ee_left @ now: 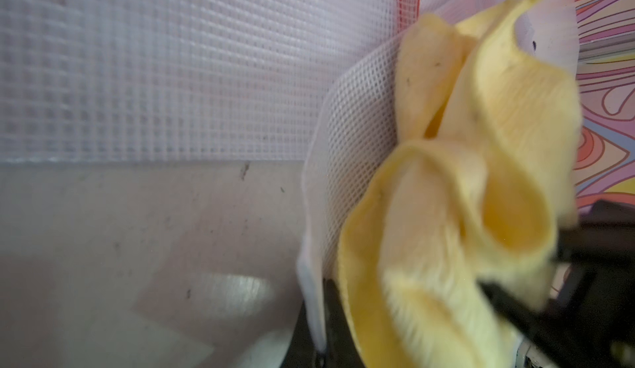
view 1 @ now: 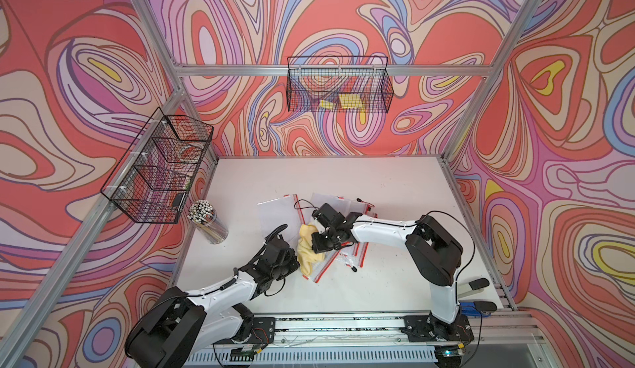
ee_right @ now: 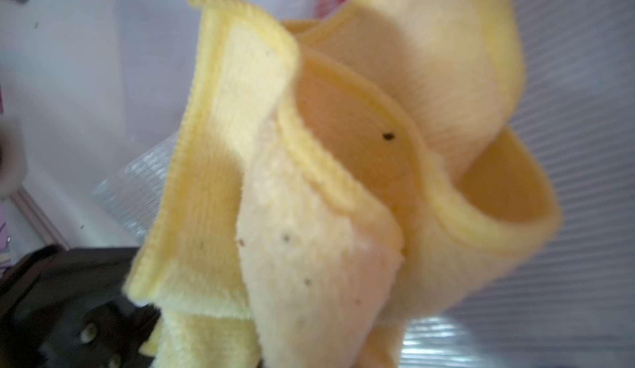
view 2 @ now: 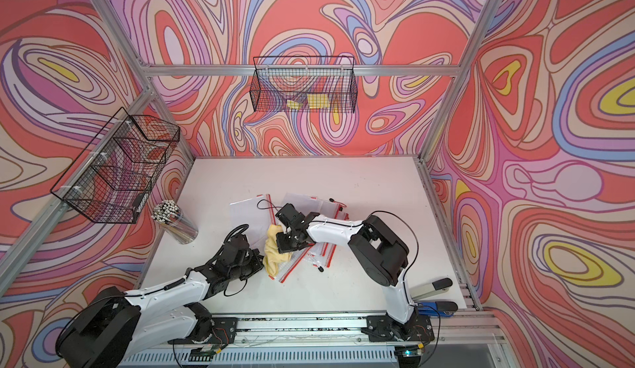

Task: Wipe the document bag
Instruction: Wipe the dirt from the document bag.

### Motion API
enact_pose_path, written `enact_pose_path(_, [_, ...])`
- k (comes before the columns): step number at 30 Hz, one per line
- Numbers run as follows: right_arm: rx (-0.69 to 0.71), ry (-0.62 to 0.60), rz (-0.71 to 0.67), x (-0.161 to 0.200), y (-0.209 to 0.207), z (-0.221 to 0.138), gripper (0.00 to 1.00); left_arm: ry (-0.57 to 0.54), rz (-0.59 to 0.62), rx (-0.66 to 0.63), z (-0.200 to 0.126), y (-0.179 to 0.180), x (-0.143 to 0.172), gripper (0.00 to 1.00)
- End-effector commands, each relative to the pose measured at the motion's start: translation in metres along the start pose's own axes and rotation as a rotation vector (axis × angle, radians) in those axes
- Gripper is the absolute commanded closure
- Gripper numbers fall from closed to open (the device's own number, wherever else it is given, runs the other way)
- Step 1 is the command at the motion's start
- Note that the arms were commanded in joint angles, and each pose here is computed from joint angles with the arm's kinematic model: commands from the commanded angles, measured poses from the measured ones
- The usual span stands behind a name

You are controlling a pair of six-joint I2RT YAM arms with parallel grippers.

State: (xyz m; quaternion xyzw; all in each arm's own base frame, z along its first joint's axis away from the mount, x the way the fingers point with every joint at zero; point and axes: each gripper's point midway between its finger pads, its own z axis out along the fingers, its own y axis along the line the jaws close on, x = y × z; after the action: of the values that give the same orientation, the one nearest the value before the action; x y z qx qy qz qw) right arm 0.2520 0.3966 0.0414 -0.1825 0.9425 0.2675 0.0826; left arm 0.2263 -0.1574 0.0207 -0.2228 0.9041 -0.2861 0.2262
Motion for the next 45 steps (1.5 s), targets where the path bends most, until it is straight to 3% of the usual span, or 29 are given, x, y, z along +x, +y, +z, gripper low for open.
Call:
enact_pose_path(1, [-0.021, 0.034, 0.104, 0.017, -0.013, 0.01, 1.0, -0.02, -0.001, -0.029, -0.002, 0.002, -0.006, 1.0])
enact_pose_path(7, [0.15, 0.023, 0.182, 0.028, -0.083, -0.01, 1.0, -0.018, 0.0, -0.02, -0.002, -0.001, -0.006, 1.0])
enact_pose_path(14, [0.255, -0.051, 0.374, 0.019, -0.181, -0.068, 1.0, -0.015, 0.004, -0.021, -0.002, -0.001, -0.006, 1.0])
enact_pose_path(17, [0.268, -0.097, 0.356, 0.003, -0.179, -0.087, 1.0, -0.013, 0.002, -0.019, -0.002, -0.001, -0.005, 1.0])
enact_pose_path(22, [0.114, -0.134, 0.27, -0.017, -0.11, -0.088, 1.0, -0.012, 0.0, -0.02, -0.001, -0.001, -0.005, 1.0])
enact_pose_path(26, [0.063, -0.055, 0.126, -0.005, -0.04, -0.055, 1.0, -0.01, 0.001, -0.02, -0.001, -0.002, -0.005, 1.0])
enact_pose_path(30, [0.046, 0.012, 0.113, 0.013, -0.019, -0.024, 1.0, -0.004, 0.007, -0.027, 0.0, -0.003, -0.005, 1.0])
enact_pose_path(33, [0.058, 0.052, 0.147, 0.027, -0.031, -0.006, 1.0, -0.004, 0.003, -0.028, 0.0, -0.003, -0.006, 1.0])
enact_pose_path(38, [0.199, 0.081, 0.169, 0.038, -0.074, 0.0, 1.0, 0.004, 0.009, -0.031, 0.002, -0.003, -0.005, 1.0])
enact_pose_path(45, [0.317, -0.002, 0.337, 0.028, -0.174, -0.062, 1.0, 0.003, 0.01, -0.029, 0.002, -0.003, -0.005, 1.0])
